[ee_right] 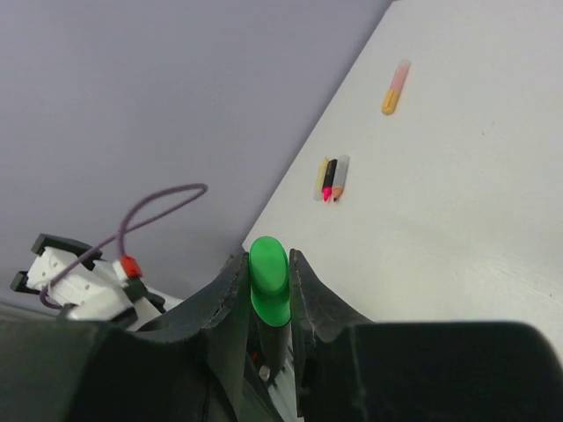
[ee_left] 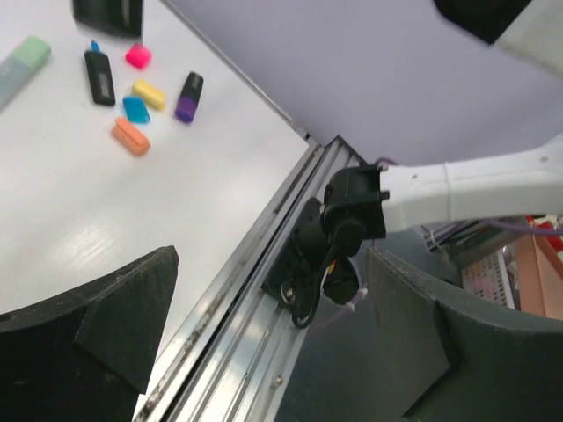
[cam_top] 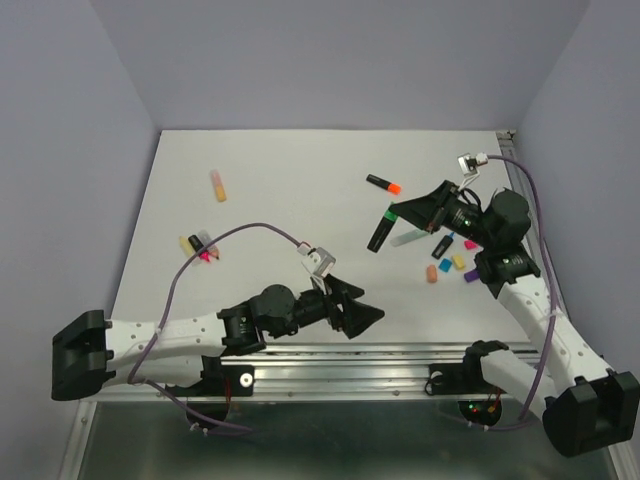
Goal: Open the pen caps
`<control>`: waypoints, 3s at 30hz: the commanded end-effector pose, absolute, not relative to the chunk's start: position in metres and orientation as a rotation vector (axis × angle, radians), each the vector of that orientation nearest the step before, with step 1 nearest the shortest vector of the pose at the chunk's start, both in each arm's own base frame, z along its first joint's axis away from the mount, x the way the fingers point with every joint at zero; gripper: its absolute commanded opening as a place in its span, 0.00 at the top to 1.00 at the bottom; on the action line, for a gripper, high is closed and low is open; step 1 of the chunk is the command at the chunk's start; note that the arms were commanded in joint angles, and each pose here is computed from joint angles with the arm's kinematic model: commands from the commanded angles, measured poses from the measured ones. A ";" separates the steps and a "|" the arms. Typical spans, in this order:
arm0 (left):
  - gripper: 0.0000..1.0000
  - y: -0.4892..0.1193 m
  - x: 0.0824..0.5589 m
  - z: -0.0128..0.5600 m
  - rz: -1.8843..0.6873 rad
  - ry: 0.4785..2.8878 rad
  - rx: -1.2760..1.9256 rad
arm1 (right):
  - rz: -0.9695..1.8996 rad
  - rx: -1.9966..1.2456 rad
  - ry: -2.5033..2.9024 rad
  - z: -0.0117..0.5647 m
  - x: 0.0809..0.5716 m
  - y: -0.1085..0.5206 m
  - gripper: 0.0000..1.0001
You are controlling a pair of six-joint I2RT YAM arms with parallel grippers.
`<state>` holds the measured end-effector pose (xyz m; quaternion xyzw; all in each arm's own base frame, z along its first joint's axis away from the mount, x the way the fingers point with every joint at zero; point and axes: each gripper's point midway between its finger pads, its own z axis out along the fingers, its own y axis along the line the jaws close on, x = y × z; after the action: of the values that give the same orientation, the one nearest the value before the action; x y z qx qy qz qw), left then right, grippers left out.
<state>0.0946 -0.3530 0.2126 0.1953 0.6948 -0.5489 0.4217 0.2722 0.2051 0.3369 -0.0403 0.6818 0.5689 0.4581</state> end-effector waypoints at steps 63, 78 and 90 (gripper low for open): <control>1.00 -0.330 0.134 0.252 -1.379 1.549 0.185 | 1.348 -0.261 1.581 0.318 0.269 0.217 0.33; 1.00 -0.345 0.150 0.293 -1.404 1.477 0.083 | 1.435 -0.344 1.462 0.303 0.211 0.270 0.07; 1.00 -0.340 0.163 0.291 -1.390 1.482 -0.047 | 1.604 -0.252 1.374 0.318 0.197 0.276 0.61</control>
<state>0.1534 -0.3466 0.2495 0.0317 0.6630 -0.5525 0.5041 0.2050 0.2786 0.2907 -0.1079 0.6109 0.6289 0.4686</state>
